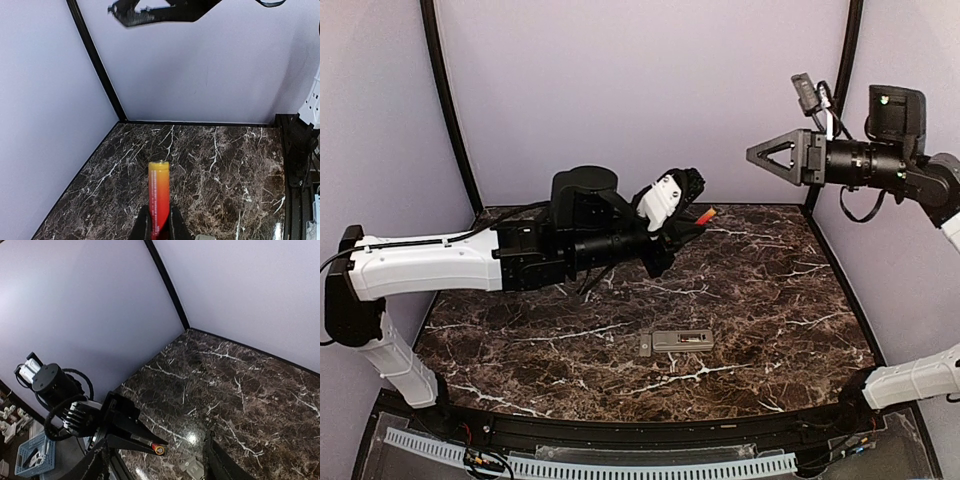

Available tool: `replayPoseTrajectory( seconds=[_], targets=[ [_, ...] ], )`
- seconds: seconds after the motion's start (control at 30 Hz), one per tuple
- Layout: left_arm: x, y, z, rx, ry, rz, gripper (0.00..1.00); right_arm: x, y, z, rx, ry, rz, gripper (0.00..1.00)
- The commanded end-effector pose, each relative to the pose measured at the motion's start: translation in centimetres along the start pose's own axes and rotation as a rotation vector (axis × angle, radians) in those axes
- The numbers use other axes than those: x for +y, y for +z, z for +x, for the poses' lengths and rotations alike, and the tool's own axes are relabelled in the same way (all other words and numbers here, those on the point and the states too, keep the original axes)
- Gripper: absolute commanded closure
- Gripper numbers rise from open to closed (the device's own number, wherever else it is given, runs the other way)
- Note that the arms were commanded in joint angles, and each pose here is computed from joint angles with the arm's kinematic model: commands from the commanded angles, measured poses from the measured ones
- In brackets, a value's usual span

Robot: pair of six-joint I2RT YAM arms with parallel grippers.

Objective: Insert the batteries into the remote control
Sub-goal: Pass from the left arm to the right

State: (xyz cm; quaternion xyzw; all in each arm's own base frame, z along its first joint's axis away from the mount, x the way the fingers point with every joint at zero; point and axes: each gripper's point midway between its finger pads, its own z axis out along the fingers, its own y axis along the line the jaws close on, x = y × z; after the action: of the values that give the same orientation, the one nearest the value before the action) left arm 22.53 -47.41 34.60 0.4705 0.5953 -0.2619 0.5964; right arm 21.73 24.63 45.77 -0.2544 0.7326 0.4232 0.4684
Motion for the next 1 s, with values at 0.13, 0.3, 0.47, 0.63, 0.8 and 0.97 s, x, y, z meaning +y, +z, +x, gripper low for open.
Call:
replayPoseTrajectory(
  seconds=[0.13, 0.3, 0.47, 0.63, 0.8, 0.97],
  targets=[
    [-1.1, -1.3, 2.7, 0.117, 0.168, 0.053, 1.0, 0.2, 3.8, 6.3, 0.24, 0.218, -0.176, 0.46],
    [-1.7, -0.8, 3.0, 0.117, 0.183, 0.07, 1.0, 0.2, 4.6, 7.7, 0.276, 0.273, -0.207, 0.47],
    [-1.8, -0.7, 3.4, 0.13, 0.191, 0.066, 1.0, 0.1, 4.9, 10.2, 0.351, 0.317, -0.216, 0.46],
    [-2.0, -0.7, 3.6, 0.135, 0.193, 0.069, 1.0, 0.4, 5.9, 11.0, 0.375, 0.333, -0.225, 0.51],
    [-2.0, -0.7, 3.7, 0.14, 0.194, 0.067, 1.0, 0.5, 6.7, 11.8, 0.404, 0.354, -0.239, 0.72],
    [-2.3, -0.7, 3.8, 0.144, 0.202, 0.076, 1.0, 0.4, 6.9, 11.9, 0.389, 0.358, -0.24, 0.87]
  ],
)
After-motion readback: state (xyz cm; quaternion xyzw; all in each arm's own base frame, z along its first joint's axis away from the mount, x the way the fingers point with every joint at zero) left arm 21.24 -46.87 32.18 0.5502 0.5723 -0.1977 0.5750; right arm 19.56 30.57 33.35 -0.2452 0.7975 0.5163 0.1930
